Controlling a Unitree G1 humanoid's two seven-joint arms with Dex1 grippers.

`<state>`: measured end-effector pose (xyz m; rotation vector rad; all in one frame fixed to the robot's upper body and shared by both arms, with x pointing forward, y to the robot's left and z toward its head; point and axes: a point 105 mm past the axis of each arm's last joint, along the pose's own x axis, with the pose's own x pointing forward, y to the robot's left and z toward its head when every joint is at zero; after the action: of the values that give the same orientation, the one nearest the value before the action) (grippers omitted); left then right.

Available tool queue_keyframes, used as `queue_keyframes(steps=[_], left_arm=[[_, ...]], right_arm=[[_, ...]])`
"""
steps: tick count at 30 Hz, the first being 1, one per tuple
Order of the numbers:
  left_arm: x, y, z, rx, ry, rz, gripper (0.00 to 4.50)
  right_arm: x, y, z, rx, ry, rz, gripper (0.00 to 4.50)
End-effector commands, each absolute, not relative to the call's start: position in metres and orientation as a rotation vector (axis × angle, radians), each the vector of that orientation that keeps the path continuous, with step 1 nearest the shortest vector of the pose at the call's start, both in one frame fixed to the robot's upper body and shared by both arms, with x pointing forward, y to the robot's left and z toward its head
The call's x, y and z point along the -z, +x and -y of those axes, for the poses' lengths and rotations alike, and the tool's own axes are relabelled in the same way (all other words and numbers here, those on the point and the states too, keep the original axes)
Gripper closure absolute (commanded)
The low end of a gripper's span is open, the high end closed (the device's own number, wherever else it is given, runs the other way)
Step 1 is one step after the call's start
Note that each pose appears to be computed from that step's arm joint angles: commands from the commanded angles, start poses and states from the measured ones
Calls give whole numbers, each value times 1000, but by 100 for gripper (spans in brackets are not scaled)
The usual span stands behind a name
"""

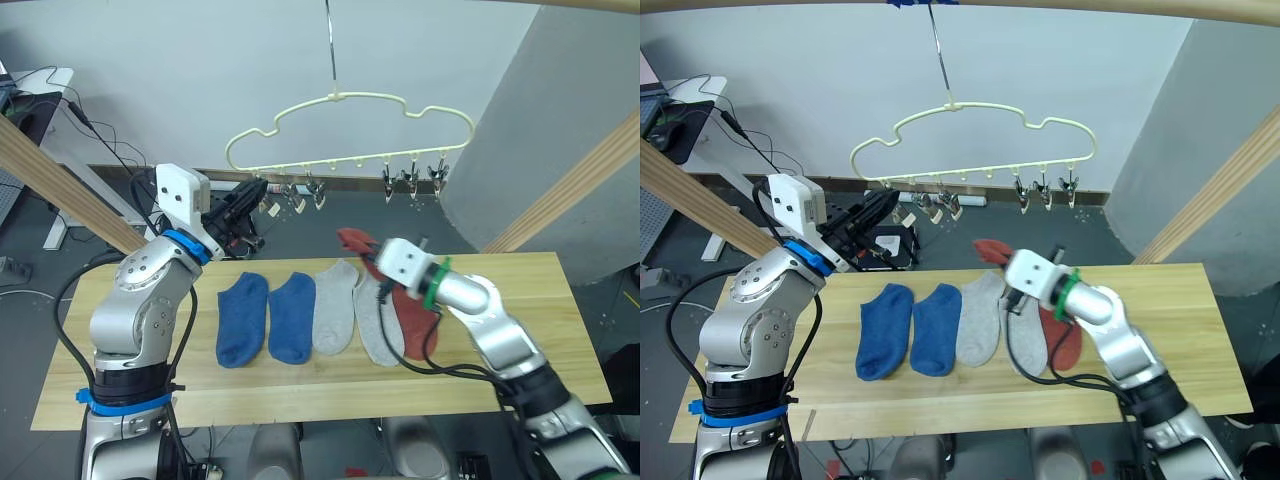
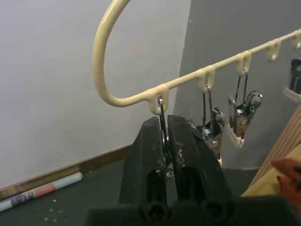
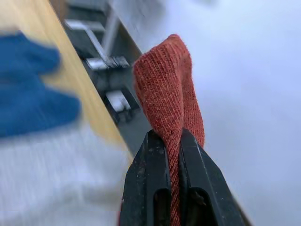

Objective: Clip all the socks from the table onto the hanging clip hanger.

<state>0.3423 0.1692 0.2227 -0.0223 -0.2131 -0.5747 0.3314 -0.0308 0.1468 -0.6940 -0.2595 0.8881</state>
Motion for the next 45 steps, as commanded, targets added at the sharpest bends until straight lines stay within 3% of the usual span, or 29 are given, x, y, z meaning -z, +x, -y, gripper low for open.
queue_keyframes(steps=[1, 9, 34, 42, 43, 45], left_arm=[[-240, 335, -165, 594, -15, 272, 450], [-237, 332, -161, 610, -25, 261, 450], [-227, 331, -161, 596, -67, 229, 450], [-225, 330, -164, 587, -79, 214, 199], [-224, 330, -164, 593, -75, 209, 175], [-223, 329, -165, 594, -72, 205, 175]], right_arm=[[-150, 331, 2, -922, -688, 294, 448], [-152, 342, -37, -899, -590, 307, 448], [-179, 345, -62, -878, -498, 394, 448], [-180, 344, -64, -887, -495, 395, 450], [-180, 344, -65, -892, -491, 393, 450], [-179, 342, -67, -907, -474, 381, 450]])
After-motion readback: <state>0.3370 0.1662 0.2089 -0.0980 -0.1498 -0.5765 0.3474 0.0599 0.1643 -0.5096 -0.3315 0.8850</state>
